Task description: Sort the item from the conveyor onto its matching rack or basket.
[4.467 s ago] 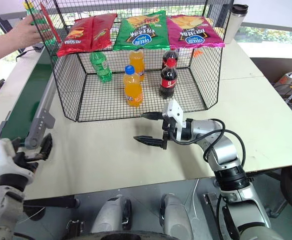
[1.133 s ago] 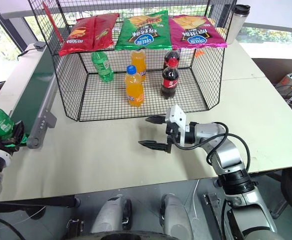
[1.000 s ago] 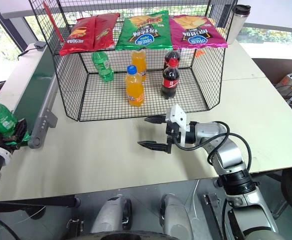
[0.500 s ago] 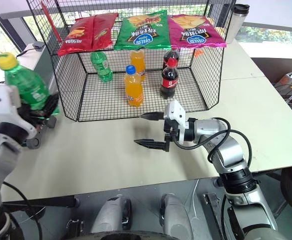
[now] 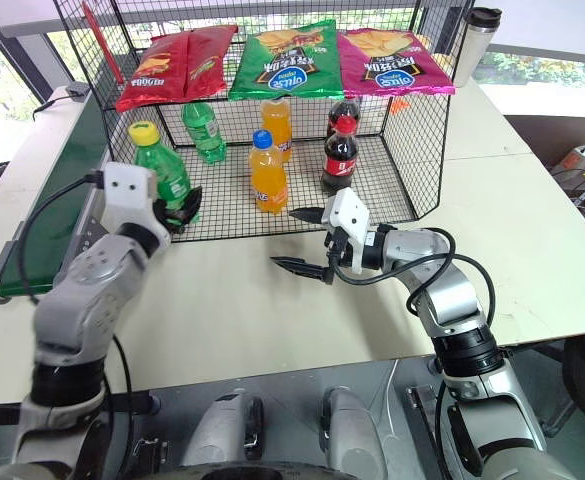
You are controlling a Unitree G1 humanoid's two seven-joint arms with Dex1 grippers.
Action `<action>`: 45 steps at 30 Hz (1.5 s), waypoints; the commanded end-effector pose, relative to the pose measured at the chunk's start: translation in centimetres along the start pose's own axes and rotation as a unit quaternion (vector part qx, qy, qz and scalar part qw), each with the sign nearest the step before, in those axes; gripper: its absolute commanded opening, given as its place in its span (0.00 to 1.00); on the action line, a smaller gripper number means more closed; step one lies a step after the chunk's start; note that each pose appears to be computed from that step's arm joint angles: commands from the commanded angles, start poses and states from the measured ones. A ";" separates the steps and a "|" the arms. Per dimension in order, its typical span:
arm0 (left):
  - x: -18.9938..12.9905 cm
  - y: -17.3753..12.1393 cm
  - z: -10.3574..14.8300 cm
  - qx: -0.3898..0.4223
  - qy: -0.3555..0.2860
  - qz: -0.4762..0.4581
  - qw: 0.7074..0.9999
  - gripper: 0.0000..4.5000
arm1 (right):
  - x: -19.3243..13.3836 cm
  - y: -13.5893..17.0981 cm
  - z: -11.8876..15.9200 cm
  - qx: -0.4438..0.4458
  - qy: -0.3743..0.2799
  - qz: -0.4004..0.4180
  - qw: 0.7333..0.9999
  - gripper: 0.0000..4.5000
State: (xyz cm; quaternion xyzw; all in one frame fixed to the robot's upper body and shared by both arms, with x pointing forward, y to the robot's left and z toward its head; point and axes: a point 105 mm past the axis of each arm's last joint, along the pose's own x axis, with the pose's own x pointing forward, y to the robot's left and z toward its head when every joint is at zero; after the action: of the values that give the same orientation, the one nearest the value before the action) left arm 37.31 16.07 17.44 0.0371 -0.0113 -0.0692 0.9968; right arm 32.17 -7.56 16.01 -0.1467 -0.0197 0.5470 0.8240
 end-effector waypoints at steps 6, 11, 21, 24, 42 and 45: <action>2.6 -0.1 0.9 0.015 -0.050 0.020 0.998 0.61 | 0.3 -1.4 0.4 -0.033 0.002 -0.038 0.999 1.00; 3.6 -0.1 -0.5 0.007 -0.038 0.034 0.999 0.61 | 0.4 -1.3 0.4 -0.032 0.002 -0.036 0.999 1.00; 3.2 -0.1 -0.9 -0.001 -0.036 0.037 0.999 0.98 | 0.4 -1.1 0.3 -0.030 0.001 -0.030 0.999 1.00; 2.4 -0.1 -0.1 0.004 -0.045 0.032 0.998 0.98 | 0.4 -1.0 0.2 -0.029 0.001 -0.028 0.999 1.00; -8.1 1.4 0.5 0.058 0.001 0.026 0.998 0.98 | -0.1 -0.7 -1.2 -0.012 0.010 -0.028 0.999 1.00; -9.3 1.1 -0.4 0.048 0.021 0.024 0.998 0.98 | -0.2 -0.8 -1.3 -0.007 0.009 -0.032 0.999 1.00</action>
State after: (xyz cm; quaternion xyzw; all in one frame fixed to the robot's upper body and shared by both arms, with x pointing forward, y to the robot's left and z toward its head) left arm 29.04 18.69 15.81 0.0860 0.0261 -0.0411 0.9951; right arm 33.02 -8.16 14.11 -0.1572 -0.0017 0.5220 0.8384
